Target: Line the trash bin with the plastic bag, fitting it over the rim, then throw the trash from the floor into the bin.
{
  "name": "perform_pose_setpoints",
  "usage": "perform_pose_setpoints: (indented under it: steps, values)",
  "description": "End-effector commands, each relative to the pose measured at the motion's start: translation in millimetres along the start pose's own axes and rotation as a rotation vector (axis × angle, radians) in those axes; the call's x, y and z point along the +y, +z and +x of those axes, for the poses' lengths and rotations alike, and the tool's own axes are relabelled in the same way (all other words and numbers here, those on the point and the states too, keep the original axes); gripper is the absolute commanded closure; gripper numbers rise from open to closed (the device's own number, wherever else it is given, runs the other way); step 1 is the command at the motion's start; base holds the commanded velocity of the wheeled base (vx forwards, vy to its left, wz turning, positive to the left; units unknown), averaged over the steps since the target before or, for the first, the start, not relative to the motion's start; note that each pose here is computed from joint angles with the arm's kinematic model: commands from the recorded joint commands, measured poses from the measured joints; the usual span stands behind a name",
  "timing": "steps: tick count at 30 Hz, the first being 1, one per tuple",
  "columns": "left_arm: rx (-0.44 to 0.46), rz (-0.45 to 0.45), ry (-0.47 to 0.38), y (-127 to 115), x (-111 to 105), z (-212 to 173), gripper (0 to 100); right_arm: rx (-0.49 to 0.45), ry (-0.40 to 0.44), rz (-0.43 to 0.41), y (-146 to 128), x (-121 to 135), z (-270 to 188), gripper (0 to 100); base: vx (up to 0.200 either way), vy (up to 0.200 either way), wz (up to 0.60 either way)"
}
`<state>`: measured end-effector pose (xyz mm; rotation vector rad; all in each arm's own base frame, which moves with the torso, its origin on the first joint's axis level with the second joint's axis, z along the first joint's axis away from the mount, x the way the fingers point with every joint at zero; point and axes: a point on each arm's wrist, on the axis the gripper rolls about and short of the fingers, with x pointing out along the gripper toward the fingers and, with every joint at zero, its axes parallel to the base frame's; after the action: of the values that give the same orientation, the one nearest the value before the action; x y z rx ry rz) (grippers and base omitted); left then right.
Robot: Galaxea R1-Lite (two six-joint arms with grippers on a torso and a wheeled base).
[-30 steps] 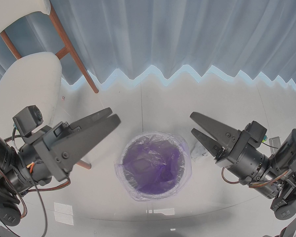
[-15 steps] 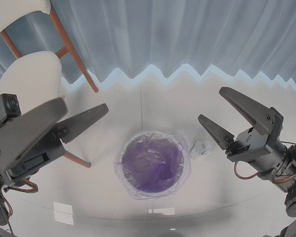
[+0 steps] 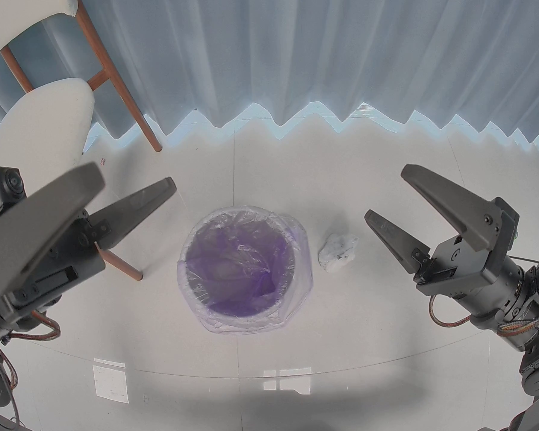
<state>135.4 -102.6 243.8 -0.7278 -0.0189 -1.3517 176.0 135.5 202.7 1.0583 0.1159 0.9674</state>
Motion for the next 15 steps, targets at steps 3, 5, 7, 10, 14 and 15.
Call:
perform_pose_setpoints:
  steps: [3,5,7,10,14,15]
  values:
    - [0.012,0.075,0.095,-0.8,20.2,-2.8,0,0.002,-0.010,-0.005,-0.8,-2.2,-1.2,0,0.000,0.000,0.00]
    - [0.089,0.152,0.163,-15.2,35.7,-5.4,0,0.002,-0.010,-0.005,-0.8,-2.2,-1.2,0,0.000,0.000,0.00]
    - [0.138,0.196,0.198,-23.0,43.0,-7.2,0,0.001,-0.012,-0.006,-0.7,-2.8,-1.1,0,0.000,0.000,0.00]
    - [0.150,0.207,0.241,-25.4,46.3,-8.0,0,0.004,-0.017,-0.006,-1.5,-4.4,-0.8,0,0.000,0.000,0.00]
    - [0.153,0.194,0.260,-24.8,48.3,-9.4,0,0.007,-0.022,-0.004,-2.2,-6.0,-0.1,0,0.000,0.200,0.00]
    - [0.159,0.188,0.265,-25.5,48.8,-9.6,0,0.006,-0.021,-0.005,-2.1,-5.9,-0.1,0,0.000,0.200,0.00]
